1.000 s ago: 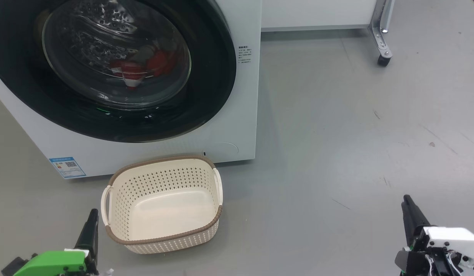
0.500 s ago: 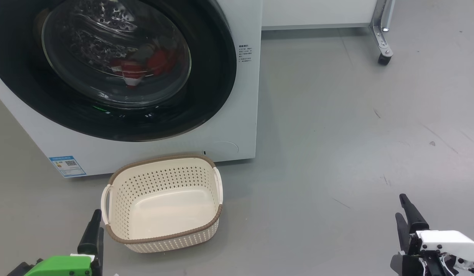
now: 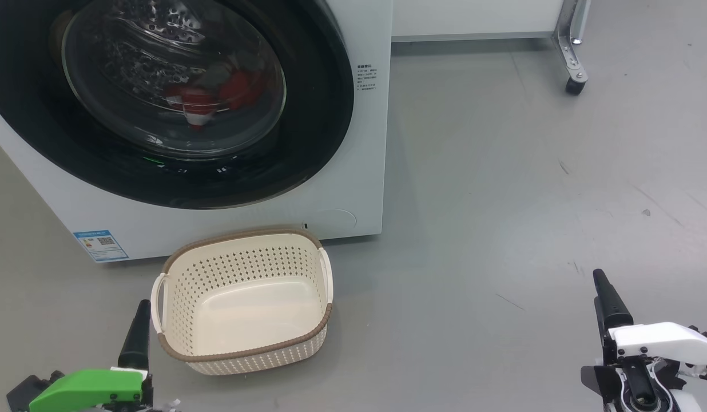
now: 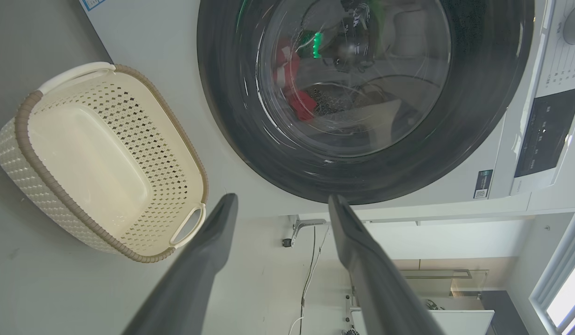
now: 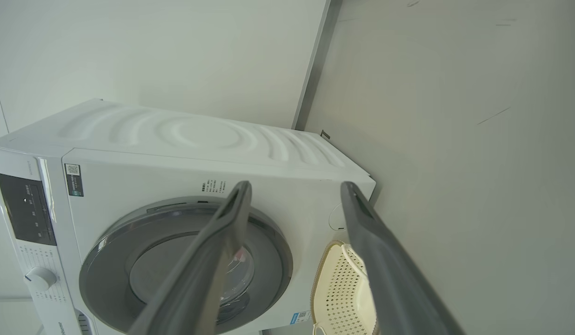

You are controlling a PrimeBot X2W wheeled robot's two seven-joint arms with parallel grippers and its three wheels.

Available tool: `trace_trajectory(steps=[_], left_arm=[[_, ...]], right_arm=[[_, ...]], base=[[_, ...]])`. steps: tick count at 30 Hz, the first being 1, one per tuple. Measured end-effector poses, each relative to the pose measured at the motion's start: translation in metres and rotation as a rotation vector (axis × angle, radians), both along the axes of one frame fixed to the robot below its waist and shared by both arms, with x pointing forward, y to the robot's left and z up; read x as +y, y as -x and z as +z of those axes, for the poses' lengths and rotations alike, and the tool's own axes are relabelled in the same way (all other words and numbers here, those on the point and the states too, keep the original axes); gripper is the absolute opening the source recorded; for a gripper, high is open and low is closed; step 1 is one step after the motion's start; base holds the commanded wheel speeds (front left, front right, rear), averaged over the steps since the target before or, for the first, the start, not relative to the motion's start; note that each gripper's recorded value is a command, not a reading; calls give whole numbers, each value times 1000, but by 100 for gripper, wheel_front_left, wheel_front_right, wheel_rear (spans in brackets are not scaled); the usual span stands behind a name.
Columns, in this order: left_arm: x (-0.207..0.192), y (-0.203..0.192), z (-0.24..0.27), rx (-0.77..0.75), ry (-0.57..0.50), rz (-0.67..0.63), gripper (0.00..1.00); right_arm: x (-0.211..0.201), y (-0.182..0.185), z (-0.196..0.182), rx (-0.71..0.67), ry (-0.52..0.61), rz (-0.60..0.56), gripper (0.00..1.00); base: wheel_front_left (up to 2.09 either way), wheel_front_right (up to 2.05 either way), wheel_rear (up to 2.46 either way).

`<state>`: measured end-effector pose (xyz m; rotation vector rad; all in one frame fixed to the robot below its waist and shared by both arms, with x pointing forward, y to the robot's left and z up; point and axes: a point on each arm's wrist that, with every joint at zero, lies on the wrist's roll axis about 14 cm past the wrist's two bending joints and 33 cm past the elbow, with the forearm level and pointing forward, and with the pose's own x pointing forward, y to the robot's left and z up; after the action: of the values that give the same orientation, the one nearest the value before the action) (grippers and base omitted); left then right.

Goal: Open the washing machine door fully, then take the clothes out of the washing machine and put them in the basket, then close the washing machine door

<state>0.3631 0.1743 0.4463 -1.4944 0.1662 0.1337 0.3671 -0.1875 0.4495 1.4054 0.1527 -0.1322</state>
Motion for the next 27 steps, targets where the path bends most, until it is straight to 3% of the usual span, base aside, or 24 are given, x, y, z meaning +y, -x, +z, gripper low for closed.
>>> trace_trajectory(steps=[27], left_arm=[[5,-8,8,-39,-438,-91,100]], right_arm=[[17,-20,9,-30,435,137,100]], base=[[0,0,0]])
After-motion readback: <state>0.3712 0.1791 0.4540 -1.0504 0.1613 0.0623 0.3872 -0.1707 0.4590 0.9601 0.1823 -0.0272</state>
